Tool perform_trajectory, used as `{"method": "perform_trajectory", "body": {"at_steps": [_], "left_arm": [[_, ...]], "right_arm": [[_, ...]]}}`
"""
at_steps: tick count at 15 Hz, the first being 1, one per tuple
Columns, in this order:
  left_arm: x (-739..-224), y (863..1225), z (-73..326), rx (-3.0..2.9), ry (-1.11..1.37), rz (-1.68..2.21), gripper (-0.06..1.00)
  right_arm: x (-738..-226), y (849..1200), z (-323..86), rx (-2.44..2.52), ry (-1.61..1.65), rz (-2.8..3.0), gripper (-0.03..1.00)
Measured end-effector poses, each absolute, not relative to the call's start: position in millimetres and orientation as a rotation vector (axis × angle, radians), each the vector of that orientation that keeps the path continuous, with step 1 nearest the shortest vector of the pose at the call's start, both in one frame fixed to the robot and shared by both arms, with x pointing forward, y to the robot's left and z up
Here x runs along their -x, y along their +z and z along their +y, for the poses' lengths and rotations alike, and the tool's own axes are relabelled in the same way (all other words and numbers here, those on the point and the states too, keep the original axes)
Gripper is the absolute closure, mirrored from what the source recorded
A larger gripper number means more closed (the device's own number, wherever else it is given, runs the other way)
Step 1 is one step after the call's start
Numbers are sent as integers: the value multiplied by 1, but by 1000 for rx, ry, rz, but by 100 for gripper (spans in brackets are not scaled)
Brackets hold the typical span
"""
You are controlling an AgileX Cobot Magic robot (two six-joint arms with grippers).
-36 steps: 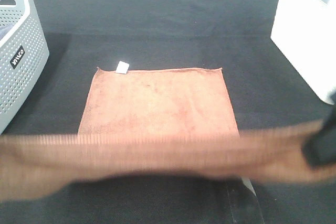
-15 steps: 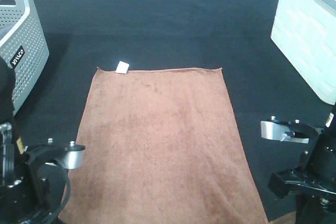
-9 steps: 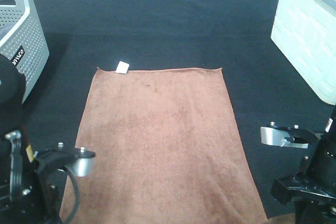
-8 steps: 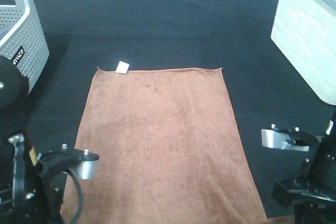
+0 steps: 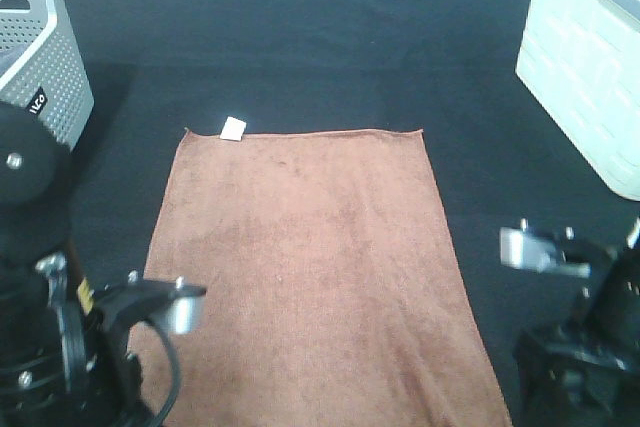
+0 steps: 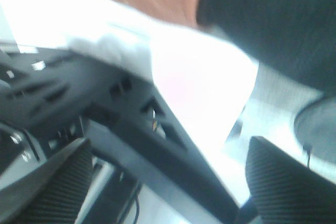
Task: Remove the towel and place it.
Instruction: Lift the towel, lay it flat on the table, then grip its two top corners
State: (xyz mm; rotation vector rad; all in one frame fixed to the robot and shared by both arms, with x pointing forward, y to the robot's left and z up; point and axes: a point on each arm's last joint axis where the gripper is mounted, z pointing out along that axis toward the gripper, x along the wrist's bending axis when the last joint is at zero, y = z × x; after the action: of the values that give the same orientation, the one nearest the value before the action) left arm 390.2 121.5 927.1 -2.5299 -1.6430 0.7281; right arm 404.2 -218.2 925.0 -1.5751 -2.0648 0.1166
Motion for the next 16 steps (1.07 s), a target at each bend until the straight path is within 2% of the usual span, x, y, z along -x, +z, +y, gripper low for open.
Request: {"method": "perform_trajectory", "body": {"at_steps": [2,4,8,9,12,16], "left_arm": [[-409,949,108,2636,688,-1606,19],[-440,970,108,2729,542,-1633,19],[-530,999,165,2710,210,-1915,19],[-530,999,165,2710,210,-1915,19],[-604,983,199,2689,-6,-2121,19],[-671,939,206,2665,-56,-2176,19]], "right_arm": [[-433,948,-213,1632,-69,-2210,23],[-470,973,-214,1710,-224,-2289,23],[-544,1008,-246,1837,-352,-2293,22],[-544,1008,-246,1837,-352,-2293,22],[-605,999,-245,1806,-380,-2351,13],[-665,954,-237,1748,-405,-2336,13]]}}
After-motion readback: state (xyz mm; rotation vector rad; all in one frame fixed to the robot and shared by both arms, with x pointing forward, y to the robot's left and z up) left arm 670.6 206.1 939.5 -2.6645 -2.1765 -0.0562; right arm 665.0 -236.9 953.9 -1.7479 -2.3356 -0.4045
